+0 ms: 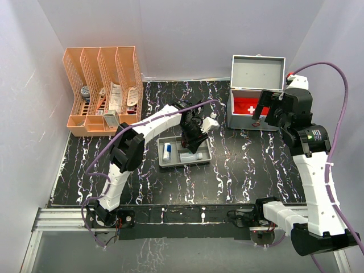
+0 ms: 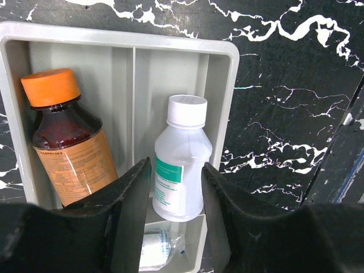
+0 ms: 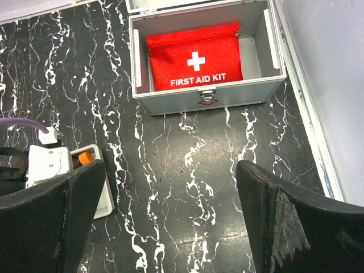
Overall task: Organize the medicine kit
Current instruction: Pick up the medicine box compartment at the center of the board.
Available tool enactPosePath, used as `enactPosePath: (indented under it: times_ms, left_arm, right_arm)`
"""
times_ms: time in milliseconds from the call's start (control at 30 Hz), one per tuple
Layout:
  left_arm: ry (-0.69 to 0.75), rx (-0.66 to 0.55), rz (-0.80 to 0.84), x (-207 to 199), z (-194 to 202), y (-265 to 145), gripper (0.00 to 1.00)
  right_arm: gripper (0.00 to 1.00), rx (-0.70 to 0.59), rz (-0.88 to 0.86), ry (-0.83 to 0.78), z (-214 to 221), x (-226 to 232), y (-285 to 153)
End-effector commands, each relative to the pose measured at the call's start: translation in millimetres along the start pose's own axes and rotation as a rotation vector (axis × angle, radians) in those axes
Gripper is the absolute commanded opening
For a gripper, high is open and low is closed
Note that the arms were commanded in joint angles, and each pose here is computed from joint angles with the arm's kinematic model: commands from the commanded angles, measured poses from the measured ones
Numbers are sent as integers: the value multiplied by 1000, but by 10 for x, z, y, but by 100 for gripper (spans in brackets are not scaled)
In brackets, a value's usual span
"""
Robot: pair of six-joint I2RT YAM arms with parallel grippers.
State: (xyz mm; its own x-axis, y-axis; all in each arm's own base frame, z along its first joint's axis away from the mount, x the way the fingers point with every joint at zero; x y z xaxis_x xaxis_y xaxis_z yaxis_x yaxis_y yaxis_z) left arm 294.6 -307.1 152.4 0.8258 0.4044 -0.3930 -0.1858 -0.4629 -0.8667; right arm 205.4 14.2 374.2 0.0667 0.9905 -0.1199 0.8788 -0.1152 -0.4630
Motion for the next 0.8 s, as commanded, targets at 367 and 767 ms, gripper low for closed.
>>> enactPosePath:
  times_ms: [367,767]
  left_arm:
    - [50,29,-57,265,98,107,39]
    - [89,64,-53,337,180,182,39]
  right_arm:
    - [98,-66,18,41,-133,-30,-107]
    - [98,-59,23,48,-87,-27,-96]
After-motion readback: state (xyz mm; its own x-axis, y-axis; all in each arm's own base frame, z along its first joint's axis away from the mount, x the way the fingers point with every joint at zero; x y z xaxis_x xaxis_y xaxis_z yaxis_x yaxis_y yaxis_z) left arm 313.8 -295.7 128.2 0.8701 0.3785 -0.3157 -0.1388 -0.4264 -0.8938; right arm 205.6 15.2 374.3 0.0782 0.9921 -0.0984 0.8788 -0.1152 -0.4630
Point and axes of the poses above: each gripper's point midway between its finger pads, its own y axis out along the fingers, its own x axis along the line the jaws close on, z = x × y, the point moved 9 cm from there along -y, back along the fingers, and after that the axes turned 15 degrees about -y, right-handed, at the moved point
